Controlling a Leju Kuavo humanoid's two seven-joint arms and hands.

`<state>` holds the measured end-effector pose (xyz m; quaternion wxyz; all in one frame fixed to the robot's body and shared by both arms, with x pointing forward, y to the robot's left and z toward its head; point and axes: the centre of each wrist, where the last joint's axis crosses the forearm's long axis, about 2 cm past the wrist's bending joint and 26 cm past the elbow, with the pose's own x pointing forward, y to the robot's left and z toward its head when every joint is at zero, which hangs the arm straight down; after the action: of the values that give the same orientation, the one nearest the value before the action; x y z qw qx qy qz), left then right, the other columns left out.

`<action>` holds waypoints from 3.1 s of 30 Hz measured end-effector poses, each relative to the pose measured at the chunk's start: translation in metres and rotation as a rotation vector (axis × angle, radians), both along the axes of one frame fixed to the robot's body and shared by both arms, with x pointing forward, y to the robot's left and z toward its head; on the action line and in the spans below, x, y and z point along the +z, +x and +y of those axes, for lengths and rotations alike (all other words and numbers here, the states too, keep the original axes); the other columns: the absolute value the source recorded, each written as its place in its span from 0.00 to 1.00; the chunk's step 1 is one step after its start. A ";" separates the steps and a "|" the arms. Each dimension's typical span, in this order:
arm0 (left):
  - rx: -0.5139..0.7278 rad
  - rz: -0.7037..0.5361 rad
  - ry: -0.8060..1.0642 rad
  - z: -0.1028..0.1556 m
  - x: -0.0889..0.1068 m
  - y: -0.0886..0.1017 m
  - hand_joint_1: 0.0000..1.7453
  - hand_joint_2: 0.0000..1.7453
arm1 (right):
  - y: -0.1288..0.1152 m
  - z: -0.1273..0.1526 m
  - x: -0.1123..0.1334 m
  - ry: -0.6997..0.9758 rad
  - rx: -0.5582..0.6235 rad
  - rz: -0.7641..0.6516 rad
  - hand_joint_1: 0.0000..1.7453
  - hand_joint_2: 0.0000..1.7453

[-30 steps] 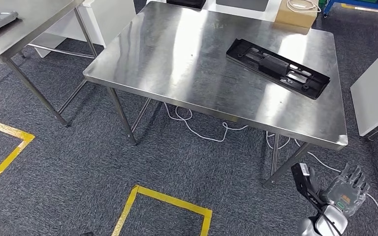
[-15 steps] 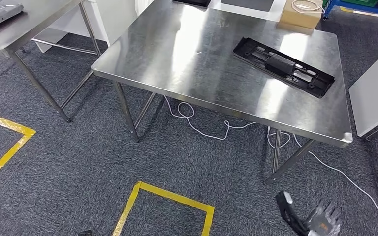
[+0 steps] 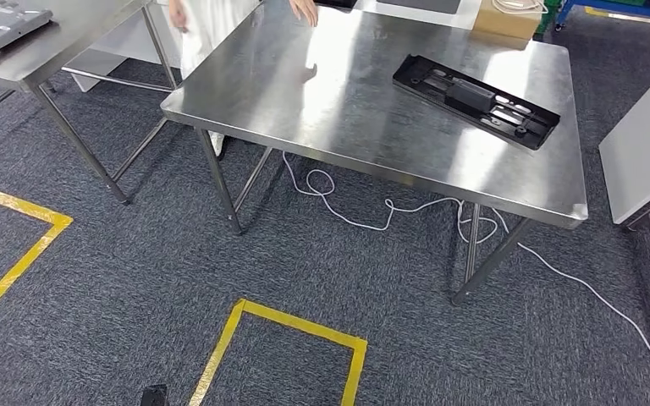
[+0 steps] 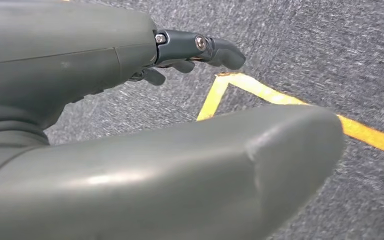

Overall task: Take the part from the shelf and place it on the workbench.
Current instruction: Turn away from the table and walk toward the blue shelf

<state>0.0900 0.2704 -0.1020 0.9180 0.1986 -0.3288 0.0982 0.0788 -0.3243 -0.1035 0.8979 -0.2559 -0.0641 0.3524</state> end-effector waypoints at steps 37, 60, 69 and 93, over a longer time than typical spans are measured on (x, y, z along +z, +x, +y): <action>-0.154 0.041 -0.059 -0.005 -0.003 -0.016 0.00 0.00 | -0.023 0.031 -0.006 0.215 -0.268 0.098 0.00 1.00; -0.198 0.050 -0.073 -0.008 -0.003 -0.013 0.00 0.00 | -0.021 0.028 -0.006 0.212 -0.298 0.103 0.00 1.00; -0.195 0.066 -0.075 -0.005 -0.004 -0.019 0.00 0.00 | -0.025 0.032 -0.006 0.218 -0.299 0.115 0.00 1.00; -0.216 0.062 -0.087 -0.007 -0.003 -0.013 0.00 0.00 | -0.025 0.029 -0.006 0.219 -0.331 0.115 0.00 1.00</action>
<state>0.0768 0.2634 -0.1050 0.9408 0.1249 -0.3151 0.0066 0.0540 -0.2950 -0.1098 0.9683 -0.1431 -0.0079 0.2048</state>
